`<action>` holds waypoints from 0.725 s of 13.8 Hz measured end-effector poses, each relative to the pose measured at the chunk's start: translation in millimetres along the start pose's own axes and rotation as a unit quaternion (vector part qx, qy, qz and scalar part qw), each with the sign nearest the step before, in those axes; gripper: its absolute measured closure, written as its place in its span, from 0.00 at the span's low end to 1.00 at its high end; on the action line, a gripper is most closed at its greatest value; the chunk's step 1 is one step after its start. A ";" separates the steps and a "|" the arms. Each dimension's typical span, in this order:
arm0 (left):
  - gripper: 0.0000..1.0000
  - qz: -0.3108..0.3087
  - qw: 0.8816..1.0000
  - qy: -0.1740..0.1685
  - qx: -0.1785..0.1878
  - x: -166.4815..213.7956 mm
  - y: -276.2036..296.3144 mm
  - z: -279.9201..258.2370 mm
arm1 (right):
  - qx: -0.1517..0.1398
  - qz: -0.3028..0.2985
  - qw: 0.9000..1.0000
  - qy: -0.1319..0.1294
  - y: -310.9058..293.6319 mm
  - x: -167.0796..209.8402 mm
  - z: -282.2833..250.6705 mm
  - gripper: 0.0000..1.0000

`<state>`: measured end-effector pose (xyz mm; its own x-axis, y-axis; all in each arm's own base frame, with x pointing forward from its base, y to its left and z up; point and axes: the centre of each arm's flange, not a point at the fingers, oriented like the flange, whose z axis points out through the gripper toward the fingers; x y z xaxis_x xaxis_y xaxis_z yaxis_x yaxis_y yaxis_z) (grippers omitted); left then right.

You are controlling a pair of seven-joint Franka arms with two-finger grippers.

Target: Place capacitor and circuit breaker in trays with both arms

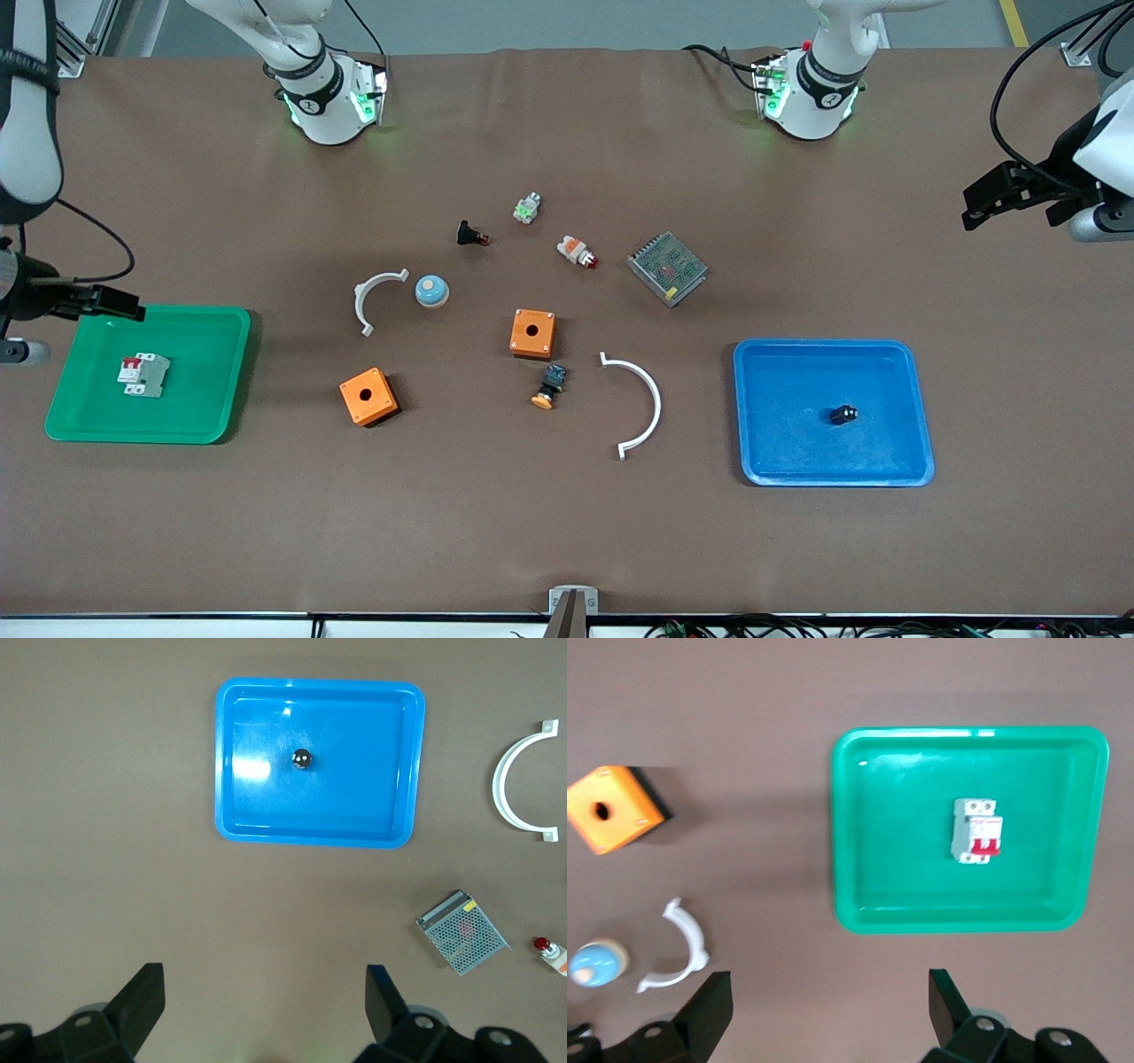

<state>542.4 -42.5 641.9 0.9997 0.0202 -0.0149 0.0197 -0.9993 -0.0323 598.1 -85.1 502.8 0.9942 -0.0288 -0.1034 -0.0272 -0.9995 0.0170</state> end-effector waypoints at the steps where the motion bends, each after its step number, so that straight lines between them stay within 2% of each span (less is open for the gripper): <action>1: 0.00 0.001 1.000 0.000 0.000 -0.2 0.7 0.0 | -0.001 -0.004 1.000 0.005 -11.5 -5.3 -11.8 0.02; 4: 0.00 0.001 1.000 -0.002 0.000 -0.6 0.6 0.1 | -0.003 -0.010 1.000 0.019 -27.2 -17.4 -35.7 0.02; 10: 0.00 0.001 1.000 -0.002 0.000 -1.9 0.5 -3.6 | -0.005 -0.006 1.000 0.029 -61.3 -33.8 -62.4 0.02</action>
<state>540.6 -43.1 645.5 0.9997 0.0192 -0.0181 0.0186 -0.9993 -0.0328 572.6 -22.0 567.3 0.9989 -0.0158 -0.0452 -0.0146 -0.9995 0.0268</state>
